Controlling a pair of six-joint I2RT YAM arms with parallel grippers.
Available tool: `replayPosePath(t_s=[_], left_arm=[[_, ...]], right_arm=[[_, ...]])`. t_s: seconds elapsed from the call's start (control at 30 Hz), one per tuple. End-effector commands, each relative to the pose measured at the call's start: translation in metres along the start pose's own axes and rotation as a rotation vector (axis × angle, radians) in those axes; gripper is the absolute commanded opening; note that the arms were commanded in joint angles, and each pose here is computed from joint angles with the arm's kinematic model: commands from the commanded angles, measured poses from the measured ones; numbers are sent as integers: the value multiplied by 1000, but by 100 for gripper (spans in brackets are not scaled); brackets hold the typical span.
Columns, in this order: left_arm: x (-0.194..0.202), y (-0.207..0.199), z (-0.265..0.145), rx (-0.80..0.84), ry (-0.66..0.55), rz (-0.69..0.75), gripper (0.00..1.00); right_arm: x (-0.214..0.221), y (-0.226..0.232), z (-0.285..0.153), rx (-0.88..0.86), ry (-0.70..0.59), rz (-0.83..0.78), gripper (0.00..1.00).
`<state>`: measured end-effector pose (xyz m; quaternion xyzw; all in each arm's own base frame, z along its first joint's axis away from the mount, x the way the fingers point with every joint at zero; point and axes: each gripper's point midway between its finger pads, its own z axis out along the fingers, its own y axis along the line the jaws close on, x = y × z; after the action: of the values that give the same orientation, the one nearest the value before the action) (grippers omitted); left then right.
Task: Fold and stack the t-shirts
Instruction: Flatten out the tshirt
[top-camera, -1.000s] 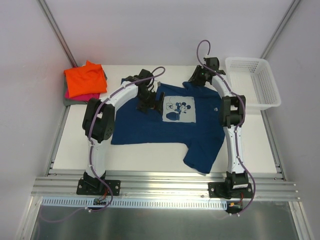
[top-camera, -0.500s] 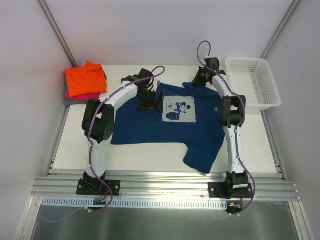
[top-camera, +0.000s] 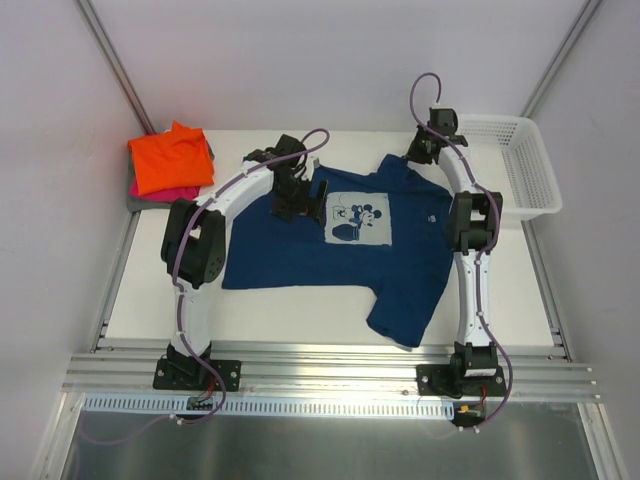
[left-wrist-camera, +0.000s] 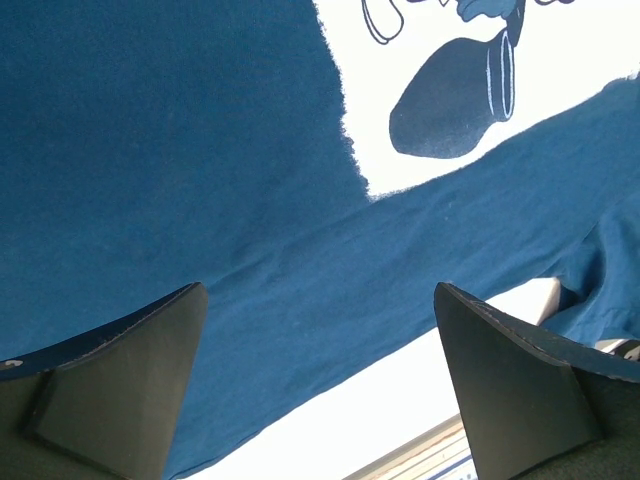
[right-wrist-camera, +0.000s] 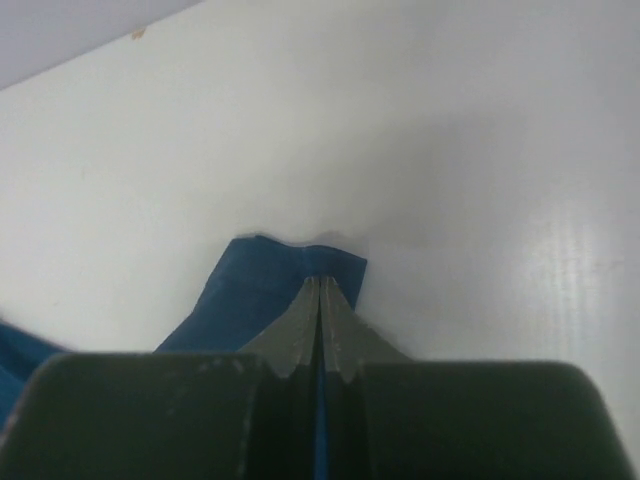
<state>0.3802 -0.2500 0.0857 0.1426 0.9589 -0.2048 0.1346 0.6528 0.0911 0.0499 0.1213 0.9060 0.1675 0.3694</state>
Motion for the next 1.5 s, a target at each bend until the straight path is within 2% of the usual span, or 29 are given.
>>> replayPosePath(t_s=[0.0,0.3,0.37,0.4,0.43,0.5,0.67,0.83,1.03,1.07,1.1,1.13,1.23,1.47], left_arm=[[-6,-14,-22,18,-43,32,99],[-1,-20,-19,30,-27,37,99],[2,-25,-18,34,-23,47,99],[3,-26,-17,36,-19,48,99],[3,-27,-17,37,-18,49,99],[6,-30,-16,40,-15,57,99],[8,-37,-18,42,-16,75,99],[7,-46,-20,45,-26,99,99],[1,-48,-26,31,-53,127,99],[1,-47,-27,29,-54,130,99],[3,-47,-26,24,-51,129,99],[4,-46,-26,22,-50,130,99],[5,-46,-27,22,-48,132,99],[3,-44,-28,15,-54,137,99]], right_arm=[[-45,-3,-12,23,-128,-48,0],[-75,2,-9,12,-237,-105,1],[-77,7,-7,-10,-250,-123,26],[-78,7,-7,0,-255,-122,36],[-78,8,-7,4,-258,-119,40],[-81,11,-7,-10,-270,-126,33],[-98,16,-17,-27,-314,-145,35],[-71,1,-25,-15,-192,-78,38],[-8,-21,-16,3,20,22,37],[-7,-17,-14,-16,18,27,37],[-2,-8,-14,-56,32,22,34],[-6,-4,-12,-68,22,15,21],[-5,10,-9,-90,16,-5,1],[-39,7,-12,-26,-99,-73,1]])
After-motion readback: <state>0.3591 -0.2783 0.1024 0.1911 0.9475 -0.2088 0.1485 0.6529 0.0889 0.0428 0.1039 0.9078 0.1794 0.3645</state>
